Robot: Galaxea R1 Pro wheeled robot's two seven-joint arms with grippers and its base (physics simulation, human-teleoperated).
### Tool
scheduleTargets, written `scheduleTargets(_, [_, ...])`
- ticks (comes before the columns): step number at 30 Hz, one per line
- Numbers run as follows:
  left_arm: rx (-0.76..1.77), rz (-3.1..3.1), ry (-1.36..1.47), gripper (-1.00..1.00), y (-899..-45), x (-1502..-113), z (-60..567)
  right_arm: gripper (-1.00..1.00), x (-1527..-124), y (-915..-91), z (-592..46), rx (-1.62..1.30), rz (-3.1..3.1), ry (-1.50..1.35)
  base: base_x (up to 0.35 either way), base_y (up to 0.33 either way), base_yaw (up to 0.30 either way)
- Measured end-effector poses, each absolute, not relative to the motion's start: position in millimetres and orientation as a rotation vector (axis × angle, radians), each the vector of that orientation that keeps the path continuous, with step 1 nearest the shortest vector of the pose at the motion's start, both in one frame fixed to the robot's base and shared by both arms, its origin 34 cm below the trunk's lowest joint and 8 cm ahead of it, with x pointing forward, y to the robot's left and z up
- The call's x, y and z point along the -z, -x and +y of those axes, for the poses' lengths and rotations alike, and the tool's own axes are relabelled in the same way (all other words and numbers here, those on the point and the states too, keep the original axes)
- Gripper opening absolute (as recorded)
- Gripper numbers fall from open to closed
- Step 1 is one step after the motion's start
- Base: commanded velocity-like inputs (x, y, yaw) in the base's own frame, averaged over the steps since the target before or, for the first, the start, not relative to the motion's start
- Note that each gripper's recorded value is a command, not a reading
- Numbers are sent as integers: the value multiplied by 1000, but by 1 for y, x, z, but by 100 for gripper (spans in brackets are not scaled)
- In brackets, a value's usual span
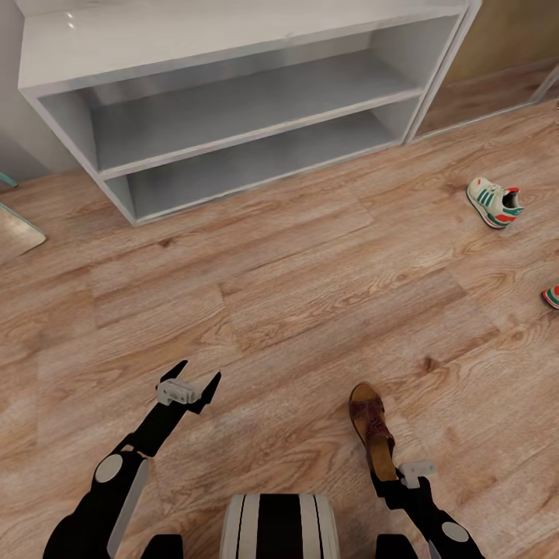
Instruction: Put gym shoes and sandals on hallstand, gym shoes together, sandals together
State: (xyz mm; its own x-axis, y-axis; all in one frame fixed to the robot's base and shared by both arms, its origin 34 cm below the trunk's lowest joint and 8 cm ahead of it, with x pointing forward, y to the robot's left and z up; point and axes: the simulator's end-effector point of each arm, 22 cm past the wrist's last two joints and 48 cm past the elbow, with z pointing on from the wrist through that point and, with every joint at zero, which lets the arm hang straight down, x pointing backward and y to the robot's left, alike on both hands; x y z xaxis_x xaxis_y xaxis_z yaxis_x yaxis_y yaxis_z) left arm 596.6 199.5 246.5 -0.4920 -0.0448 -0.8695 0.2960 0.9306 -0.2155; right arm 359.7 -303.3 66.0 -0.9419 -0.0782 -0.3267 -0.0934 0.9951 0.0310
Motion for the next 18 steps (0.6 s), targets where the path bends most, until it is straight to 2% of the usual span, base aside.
scheduleTargets(18, [405, 2007, -104, 100, -601, -299, 214, -100, -95, -399, -304, -57, 2709, 126, 0, 0, 0])
